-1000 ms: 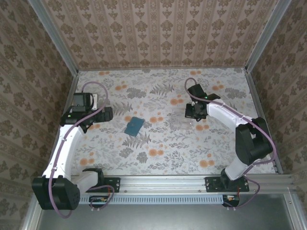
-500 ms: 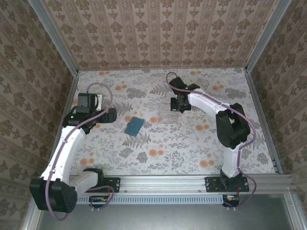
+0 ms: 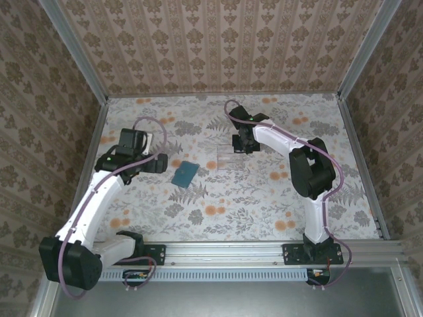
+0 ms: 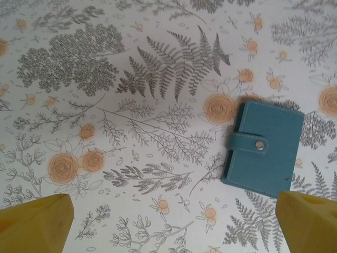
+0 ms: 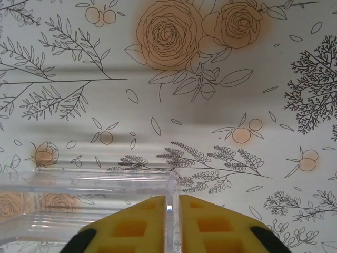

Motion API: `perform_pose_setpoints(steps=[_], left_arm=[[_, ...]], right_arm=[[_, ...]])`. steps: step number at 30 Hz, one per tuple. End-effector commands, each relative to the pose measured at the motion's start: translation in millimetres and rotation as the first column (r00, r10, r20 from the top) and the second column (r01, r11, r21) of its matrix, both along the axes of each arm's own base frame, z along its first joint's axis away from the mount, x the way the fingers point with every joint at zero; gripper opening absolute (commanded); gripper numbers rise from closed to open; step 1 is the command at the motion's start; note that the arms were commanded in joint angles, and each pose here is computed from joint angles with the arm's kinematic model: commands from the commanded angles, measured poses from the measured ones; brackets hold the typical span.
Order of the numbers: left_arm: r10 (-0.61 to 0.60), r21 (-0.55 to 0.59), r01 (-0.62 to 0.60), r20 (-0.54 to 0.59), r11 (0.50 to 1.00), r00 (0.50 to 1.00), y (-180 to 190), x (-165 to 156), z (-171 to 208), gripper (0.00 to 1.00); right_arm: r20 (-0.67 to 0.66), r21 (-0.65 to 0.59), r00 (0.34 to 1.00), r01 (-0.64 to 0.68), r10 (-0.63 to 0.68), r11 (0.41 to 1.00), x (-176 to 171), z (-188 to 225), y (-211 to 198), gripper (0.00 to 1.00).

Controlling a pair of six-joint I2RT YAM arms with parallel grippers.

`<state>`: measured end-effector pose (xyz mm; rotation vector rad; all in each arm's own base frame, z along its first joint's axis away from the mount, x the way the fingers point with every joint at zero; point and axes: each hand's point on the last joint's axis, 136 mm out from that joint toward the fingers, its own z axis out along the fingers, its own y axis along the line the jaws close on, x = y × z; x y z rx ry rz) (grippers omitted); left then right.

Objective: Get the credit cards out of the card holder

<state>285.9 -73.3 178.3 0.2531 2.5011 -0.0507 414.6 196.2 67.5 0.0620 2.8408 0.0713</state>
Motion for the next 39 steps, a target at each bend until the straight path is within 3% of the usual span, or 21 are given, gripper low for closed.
perform_pose_setpoints(steps=[1, 10, 17, 28, 34, 39], left_arm=[[-0.019, 0.054, 0.022, -0.053, 0.998, 0.998, -2, -6, -7, 1.00], [-0.114, 0.022, 0.120, -0.184, 0.992, 0.976, -54, 4, -40, 0.99], [-0.246, -0.032, 0.250, -0.327, 0.968, 0.912, -98, 16, -78, 0.97], [-0.310, -0.103, 0.296, -0.452, 0.950, 0.837, -124, 29, -121, 0.96], [-0.276, -0.078, 0.276, -0.519, 0.958, 0.809, -114, 17, -148, 0.97], [-0.246, -0.065, 0.251, -0.539, 0.966, 0.806, -111, 10, -157, 0.88]], right_arm=[[0.007, -0.013, 1.000, 0.005, -0.005, 1.000, 0, 11, 1, 0.19], [0.086, 0.020, 0.996, -0.022, 0.020, 1.000, -2, 64, 0, 0.34], [0.125, 0.065, 0.991, -0.051, 0.043, 0.997, -19, 91, -2, 0.42], [0.149, 0.061, 0.988, -0.040, 0.030, 0.997, -47, 106, -21, 0.50], [0.150, 0.074, 0.988, -0.035, 0.023, 0.997, -59, 107, -26, 0.51], [0.143, 0.086, 0.989, -0.039, 0.027, 0.995, -63, 104, -25, 0.51]])
